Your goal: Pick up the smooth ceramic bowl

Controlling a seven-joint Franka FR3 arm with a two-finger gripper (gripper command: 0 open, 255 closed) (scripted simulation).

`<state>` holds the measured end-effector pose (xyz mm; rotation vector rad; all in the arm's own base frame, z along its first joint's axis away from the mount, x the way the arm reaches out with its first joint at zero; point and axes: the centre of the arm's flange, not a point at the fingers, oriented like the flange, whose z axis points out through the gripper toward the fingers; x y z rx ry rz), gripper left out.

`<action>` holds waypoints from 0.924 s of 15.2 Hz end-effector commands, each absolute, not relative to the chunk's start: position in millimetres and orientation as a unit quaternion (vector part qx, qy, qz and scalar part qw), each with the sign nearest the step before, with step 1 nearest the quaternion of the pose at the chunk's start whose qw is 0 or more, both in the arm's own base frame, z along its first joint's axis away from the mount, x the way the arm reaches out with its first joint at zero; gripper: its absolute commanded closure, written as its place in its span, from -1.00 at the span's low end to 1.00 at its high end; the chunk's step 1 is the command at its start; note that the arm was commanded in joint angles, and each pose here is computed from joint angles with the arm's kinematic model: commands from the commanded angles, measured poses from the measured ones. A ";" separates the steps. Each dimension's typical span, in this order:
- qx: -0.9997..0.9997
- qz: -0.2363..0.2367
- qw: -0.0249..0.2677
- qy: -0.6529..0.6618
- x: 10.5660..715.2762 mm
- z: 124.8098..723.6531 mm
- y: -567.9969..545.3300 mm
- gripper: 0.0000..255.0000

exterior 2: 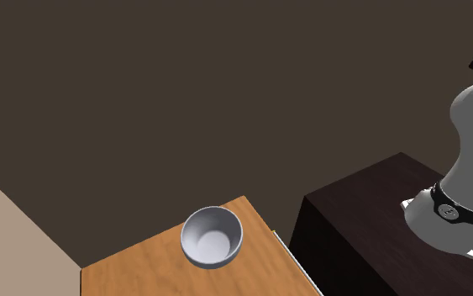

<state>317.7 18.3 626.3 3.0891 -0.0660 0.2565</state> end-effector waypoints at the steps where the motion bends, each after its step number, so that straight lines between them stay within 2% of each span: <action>1: 0.996 0.083 0.021 -0.021 317.7 626.3 18.3 -1.00; 14: 0.997 0.075 0.022 -0.020 410.5 493.8 -41.6 -1.00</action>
